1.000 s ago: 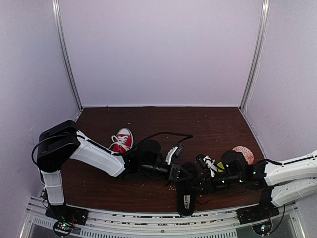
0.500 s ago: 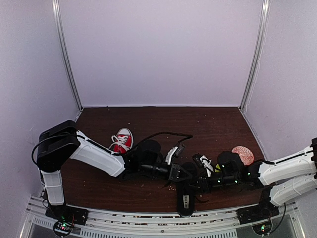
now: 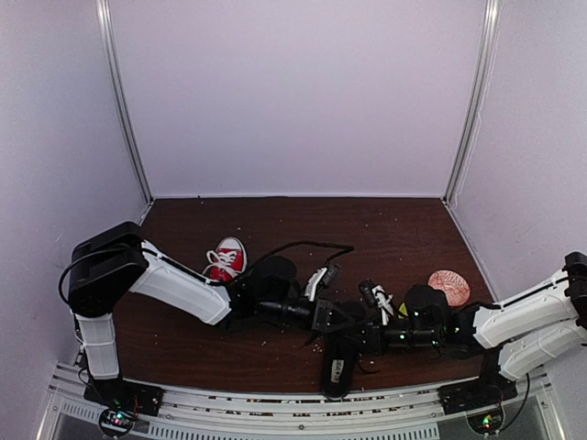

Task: Tie the shoes
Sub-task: Cross the shoelace with the shoelace, then pass from the right arm to the left

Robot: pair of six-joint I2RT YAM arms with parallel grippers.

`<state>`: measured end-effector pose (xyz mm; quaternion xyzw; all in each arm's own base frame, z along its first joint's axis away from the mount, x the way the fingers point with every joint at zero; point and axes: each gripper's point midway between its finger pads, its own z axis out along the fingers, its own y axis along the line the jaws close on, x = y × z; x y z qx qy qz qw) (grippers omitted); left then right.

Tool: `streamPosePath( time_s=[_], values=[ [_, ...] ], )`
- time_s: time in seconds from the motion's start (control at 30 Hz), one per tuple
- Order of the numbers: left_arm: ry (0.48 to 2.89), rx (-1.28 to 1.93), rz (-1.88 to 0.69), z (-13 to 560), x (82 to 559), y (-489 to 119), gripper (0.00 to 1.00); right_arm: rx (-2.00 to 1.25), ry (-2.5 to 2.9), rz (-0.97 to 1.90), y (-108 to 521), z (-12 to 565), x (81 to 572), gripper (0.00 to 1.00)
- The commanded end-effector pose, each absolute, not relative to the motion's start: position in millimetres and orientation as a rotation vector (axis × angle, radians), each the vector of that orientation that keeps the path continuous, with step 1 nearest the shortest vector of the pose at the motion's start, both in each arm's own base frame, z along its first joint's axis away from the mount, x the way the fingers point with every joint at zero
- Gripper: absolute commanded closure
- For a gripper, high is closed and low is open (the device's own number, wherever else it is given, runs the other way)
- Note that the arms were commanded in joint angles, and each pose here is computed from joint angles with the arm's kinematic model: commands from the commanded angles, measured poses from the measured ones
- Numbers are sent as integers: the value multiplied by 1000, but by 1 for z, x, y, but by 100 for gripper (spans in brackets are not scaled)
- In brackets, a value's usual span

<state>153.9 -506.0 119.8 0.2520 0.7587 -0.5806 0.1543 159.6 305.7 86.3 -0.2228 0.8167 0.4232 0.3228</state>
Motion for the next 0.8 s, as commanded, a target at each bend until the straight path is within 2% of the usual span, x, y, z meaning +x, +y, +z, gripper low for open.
streamPosePath(
  time_s=[0.0,0.17,0.33,0.47,0.63,0.77],
  values=[
    [2117,710,-1692,134,154,-506,100,-513,2036,1154,318,109,170,83],
    [2127,683,-1638,129,162,-493,100,-488,2045,1154,312,103,169,99],
    [2141,777,-1527,122,163,-486,98,-493,2062,1159,307,99,164,100],
    [2142,861,-1454,122,161,-482,85,-501,2073,1164,307,96,162,100],
    [2131,957,-1438,124,154,-481,57,-504,2075,1167,308,96,161,100],
    [2123,1015,-1438,123,148,-479,46,-506,2075,1168,309,96,162,100]
  ],
)
